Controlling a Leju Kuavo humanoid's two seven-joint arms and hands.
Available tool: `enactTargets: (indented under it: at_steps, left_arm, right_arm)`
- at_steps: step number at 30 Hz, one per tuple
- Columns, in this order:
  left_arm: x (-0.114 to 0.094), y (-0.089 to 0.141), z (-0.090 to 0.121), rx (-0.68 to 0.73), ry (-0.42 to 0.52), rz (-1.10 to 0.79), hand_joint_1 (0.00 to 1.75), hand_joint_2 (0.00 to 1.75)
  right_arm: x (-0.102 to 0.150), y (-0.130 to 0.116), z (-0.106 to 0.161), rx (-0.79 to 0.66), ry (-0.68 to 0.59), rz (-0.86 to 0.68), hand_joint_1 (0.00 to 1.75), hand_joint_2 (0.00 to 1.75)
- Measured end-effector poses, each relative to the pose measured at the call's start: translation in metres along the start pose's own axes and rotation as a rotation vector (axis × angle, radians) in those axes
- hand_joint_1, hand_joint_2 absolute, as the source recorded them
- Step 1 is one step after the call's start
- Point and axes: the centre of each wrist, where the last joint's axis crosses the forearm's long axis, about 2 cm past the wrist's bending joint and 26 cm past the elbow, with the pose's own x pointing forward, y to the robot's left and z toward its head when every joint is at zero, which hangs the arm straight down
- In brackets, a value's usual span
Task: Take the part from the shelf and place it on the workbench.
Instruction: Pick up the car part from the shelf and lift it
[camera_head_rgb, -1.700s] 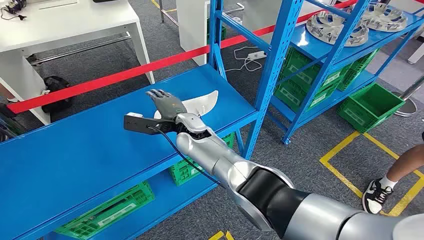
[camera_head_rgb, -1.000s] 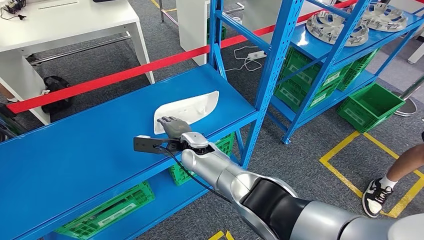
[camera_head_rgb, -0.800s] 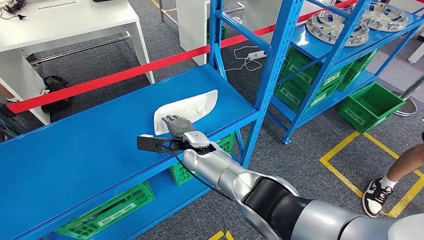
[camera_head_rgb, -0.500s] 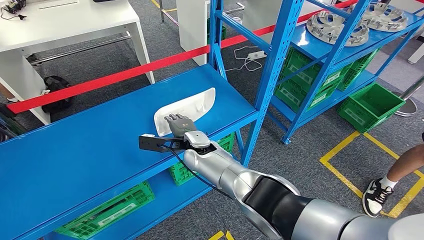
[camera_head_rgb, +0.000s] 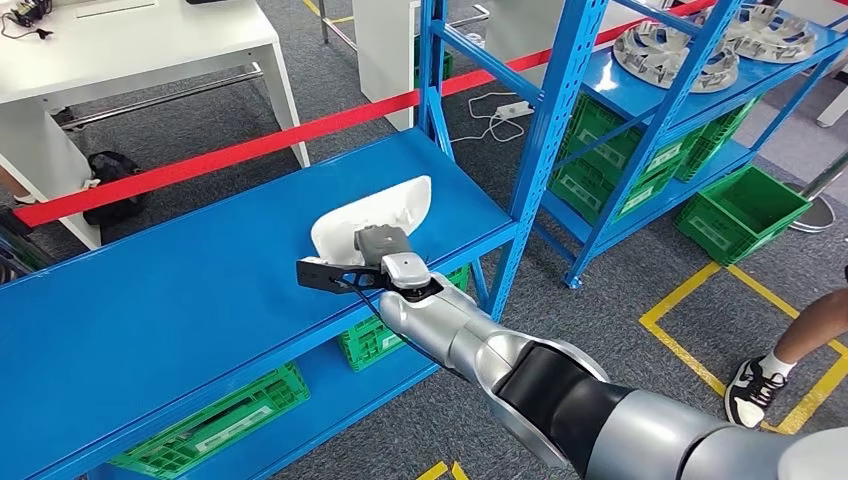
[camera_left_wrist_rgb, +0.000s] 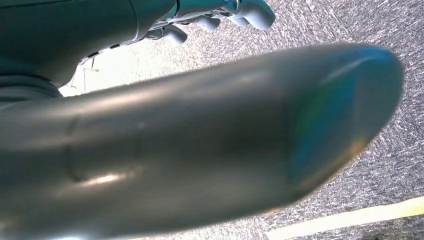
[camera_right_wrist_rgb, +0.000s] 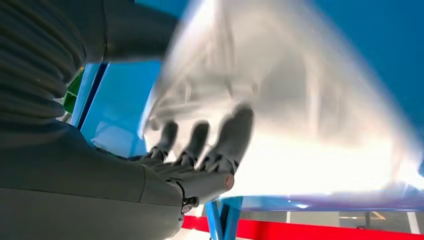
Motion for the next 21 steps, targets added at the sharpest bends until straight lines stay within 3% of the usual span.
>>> enactTargets:
  at_steps: [17,21]
  left_arm:
    - [-0.0002,-0.0010,0.0001,0.006,-0.021,0.014,0.00,0.00]
    - [-0.0001,-0.0009,0.0001,0.009,-0.030,0.009,0.00,1.75]
  right_arm:
    - [-0.0008,-0.0094,-0.0007,-0.004,0.007,0.010,1.75,1.75]
    - [-0.0008,-0.0093,-0.0007,-0.001,0.006,0.010,1.75,1.75]
